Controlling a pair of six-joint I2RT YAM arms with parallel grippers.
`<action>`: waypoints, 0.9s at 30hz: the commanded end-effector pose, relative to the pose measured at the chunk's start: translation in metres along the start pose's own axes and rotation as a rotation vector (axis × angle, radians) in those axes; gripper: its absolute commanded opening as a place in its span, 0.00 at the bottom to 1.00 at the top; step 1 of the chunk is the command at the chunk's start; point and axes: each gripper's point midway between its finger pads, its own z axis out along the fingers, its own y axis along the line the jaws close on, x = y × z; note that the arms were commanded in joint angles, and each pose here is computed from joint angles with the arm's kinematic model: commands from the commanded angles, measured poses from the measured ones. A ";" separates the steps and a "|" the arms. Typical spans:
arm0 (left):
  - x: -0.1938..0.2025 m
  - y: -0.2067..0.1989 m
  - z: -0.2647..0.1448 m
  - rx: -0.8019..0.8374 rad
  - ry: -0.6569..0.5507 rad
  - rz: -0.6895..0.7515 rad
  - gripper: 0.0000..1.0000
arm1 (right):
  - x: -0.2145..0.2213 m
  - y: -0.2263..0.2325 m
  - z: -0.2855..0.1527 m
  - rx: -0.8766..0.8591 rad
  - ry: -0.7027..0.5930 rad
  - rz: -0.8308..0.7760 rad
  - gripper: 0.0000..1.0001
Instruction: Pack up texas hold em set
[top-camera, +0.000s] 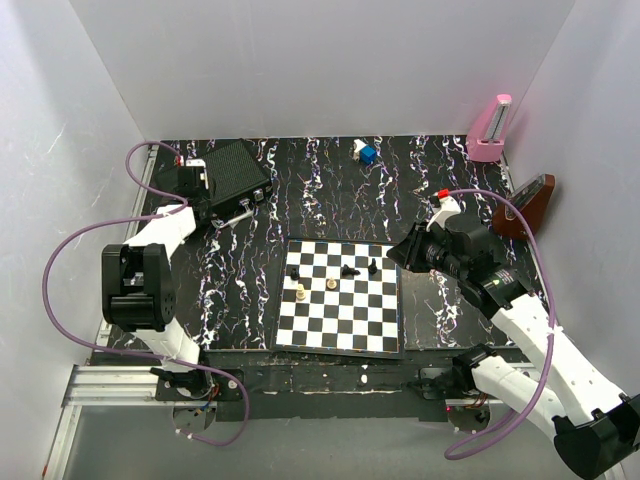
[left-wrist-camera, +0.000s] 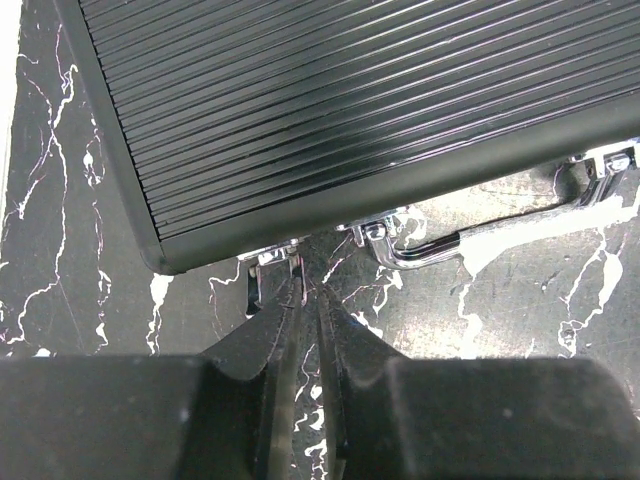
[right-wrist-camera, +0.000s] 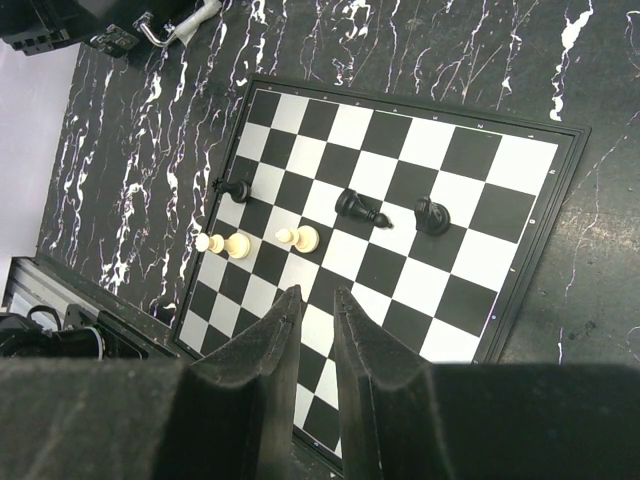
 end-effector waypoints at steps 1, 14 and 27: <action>-0.009 0.003 -0.002 -0.007 -0.025 -0.010 0.09 | -0.008 0.005 -0.001 -0.019 -0.030 0.006 0.27; 0.002 0.006 0.001 -0.027 -0.001 -0.008 0.05 | -0.005 0.003 0.001 -0.022 -0.025 0.013 0.27; 0.014 -0.001 0.009 -0.010 0.046 -0.037 0.04 | -0.003 0.002 -0.001 -0.018 -0.030 0.013 0.27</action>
